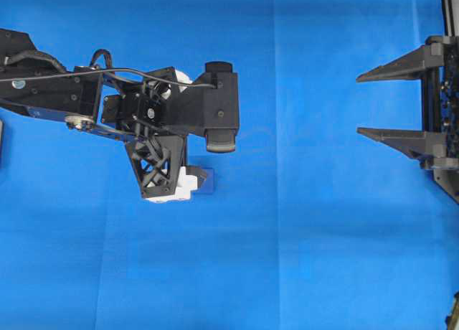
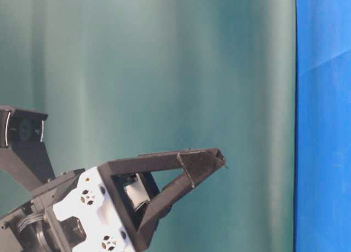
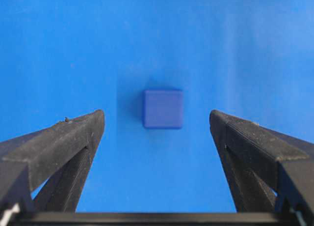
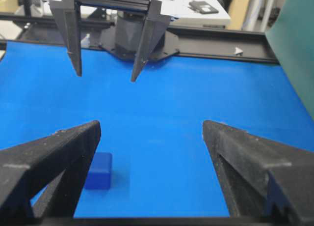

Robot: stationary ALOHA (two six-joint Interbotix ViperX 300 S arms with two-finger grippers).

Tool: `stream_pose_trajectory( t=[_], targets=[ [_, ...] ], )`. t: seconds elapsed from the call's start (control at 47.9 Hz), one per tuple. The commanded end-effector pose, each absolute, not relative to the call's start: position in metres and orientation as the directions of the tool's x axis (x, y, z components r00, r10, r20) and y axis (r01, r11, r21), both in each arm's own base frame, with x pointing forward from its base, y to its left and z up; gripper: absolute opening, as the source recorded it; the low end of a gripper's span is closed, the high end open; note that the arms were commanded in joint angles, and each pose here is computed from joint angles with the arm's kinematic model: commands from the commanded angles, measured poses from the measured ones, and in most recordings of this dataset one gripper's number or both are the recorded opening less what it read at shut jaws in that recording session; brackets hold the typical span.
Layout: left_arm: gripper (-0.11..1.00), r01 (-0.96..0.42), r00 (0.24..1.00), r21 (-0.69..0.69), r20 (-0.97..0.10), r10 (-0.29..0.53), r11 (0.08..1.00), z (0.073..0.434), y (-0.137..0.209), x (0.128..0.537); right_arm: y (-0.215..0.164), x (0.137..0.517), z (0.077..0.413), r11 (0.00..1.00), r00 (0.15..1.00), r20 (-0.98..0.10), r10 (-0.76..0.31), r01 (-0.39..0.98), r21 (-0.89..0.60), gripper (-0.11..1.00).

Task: Handover the blue block to the right arm after grasping it with the left arm, then place it in the designated position.
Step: 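Lower the left gripper around the blue cube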

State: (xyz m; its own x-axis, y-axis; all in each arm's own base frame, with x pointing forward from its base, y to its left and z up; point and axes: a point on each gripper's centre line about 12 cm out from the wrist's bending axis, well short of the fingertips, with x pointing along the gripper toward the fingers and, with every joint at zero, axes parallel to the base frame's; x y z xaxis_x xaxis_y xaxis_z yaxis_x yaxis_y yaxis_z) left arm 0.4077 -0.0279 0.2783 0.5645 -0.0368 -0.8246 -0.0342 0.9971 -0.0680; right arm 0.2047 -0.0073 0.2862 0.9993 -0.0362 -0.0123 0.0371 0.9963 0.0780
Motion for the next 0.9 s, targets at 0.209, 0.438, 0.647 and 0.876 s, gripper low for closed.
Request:
stream_pose_trajectory(
  t=[0.209,0.438,0.647,0.876],
  targets=[
    [0.91,-0.011,0.597,-0.072,-0.800,-0.051,0.997,0.277,-0.037,0.414,-0.008,0.208,0.295,0.996,0.999,0.006,-0.038,0.038,0.083,0.98],
    [0.91,0.004,0.546,-0.065,-0.836,-0.057,0.998,0.235,-0.046,0.422,-0.008,0.210,0.293,0.996,0.999,0.000,-0.038,0.038,0.083,0.98],
    [0.91,-0.042,0.526,-0.091,-0.849,-0.056,0.995,0.196,-0.047,0.424,-0.008,0.210,0.291,0.996,0.999,-0.008,-0.038,0.039,0.083,0.98],
    [0.91,-0.043,0.555,-0.101,-0.830,-0.060,0.994,0.162,-0.048,0.417,-0.008,0.212,0.289,0.996,0.999,-0.011,-0.039,0.039,0.083,0.98]
  ],
)
